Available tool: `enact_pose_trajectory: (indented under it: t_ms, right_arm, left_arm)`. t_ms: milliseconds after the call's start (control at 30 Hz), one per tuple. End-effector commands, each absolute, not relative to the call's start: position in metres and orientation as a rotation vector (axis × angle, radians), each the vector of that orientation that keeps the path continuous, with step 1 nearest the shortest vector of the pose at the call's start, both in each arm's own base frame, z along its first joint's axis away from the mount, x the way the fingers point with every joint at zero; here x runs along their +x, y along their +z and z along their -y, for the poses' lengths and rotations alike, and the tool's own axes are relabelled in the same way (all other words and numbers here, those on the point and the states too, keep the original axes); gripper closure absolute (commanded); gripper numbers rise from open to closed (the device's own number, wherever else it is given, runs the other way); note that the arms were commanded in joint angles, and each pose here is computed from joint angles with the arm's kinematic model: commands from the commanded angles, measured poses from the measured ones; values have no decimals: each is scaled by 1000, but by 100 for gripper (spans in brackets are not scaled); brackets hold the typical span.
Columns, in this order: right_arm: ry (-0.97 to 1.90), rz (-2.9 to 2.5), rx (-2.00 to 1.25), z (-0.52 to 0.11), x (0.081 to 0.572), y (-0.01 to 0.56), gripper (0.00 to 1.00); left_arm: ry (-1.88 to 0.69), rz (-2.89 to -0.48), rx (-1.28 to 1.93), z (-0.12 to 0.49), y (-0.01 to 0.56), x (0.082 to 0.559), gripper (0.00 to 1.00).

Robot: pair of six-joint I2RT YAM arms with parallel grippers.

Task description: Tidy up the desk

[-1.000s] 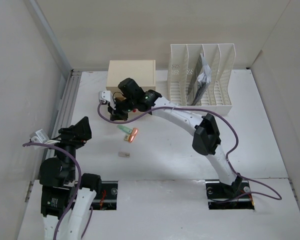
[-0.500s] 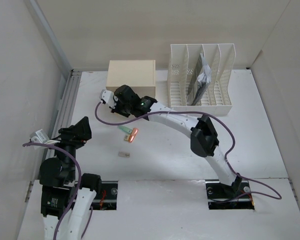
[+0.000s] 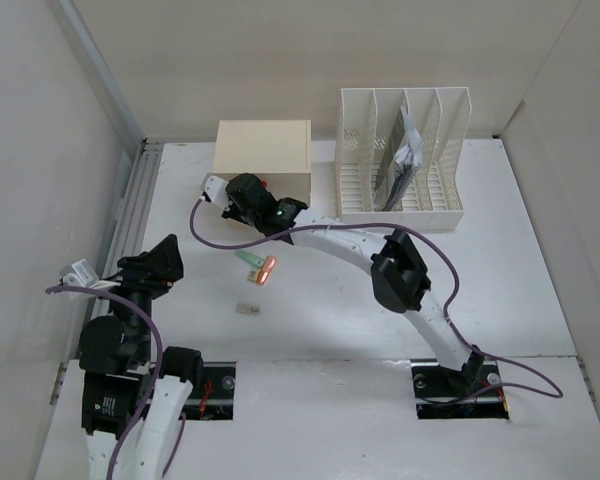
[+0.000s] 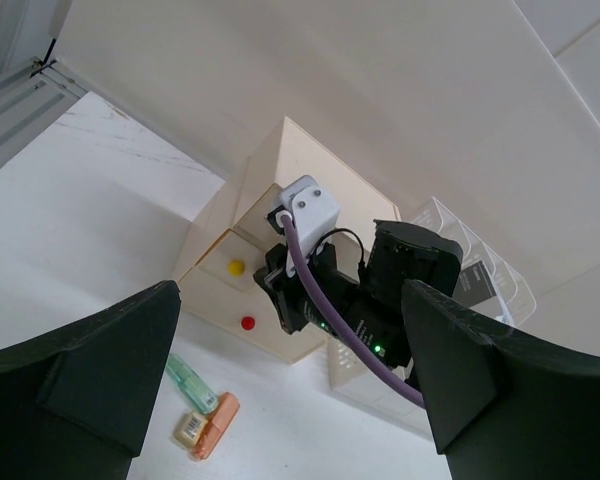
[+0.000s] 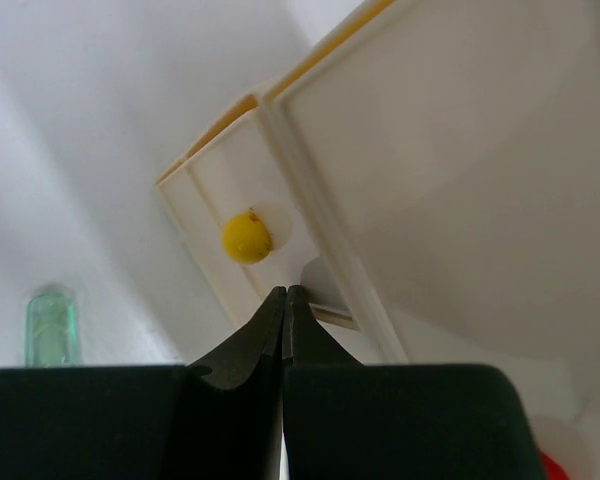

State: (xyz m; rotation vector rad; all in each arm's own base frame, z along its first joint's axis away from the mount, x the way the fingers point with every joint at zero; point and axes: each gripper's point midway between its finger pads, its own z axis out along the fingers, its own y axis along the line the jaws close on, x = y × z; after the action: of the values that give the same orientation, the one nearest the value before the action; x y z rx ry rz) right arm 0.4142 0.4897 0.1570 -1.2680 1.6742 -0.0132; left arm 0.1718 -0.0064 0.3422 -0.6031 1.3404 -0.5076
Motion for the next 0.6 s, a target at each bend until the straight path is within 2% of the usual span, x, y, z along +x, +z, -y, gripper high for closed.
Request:
enact_pose_trajectory:
  t_ms: [0,233,300,333,400,467,533,567]
  right_arm:
    - [-98,-1608,-1107,-490,439,183,100]
    - [-148,-1602,-1061,-481,443,187,100]
    - [74,-1562,-1239,-500,410,191,98]
    - [60,-1595,-1278,-494,405,177,94]
    - [245,-1530,-1402,-500,370,199,84]
    - [299,-1526,-1445,-486,349,214,56]
    - [255,-1541,-1414,-471,343,227,37]
    - [210,-1571,-1411,-457,342,221,32]
  left_arm:
    - [-518,-1296,-593,4,355,165,9]
    - [-515,-1304,-595,5,352,165,9]
    - [-515,-1304,-595,5,352,165,9]
    - [-518,-1296,-593,4,354,162,9]
    - [-518,-1296,-593,4,354,162,9]
    - [-524,-1302,-602,5,350,164,9]
    - [-558,-1298,-588,10,351,164,11]
    - [-553,-1313,-591,11,345,167,11]
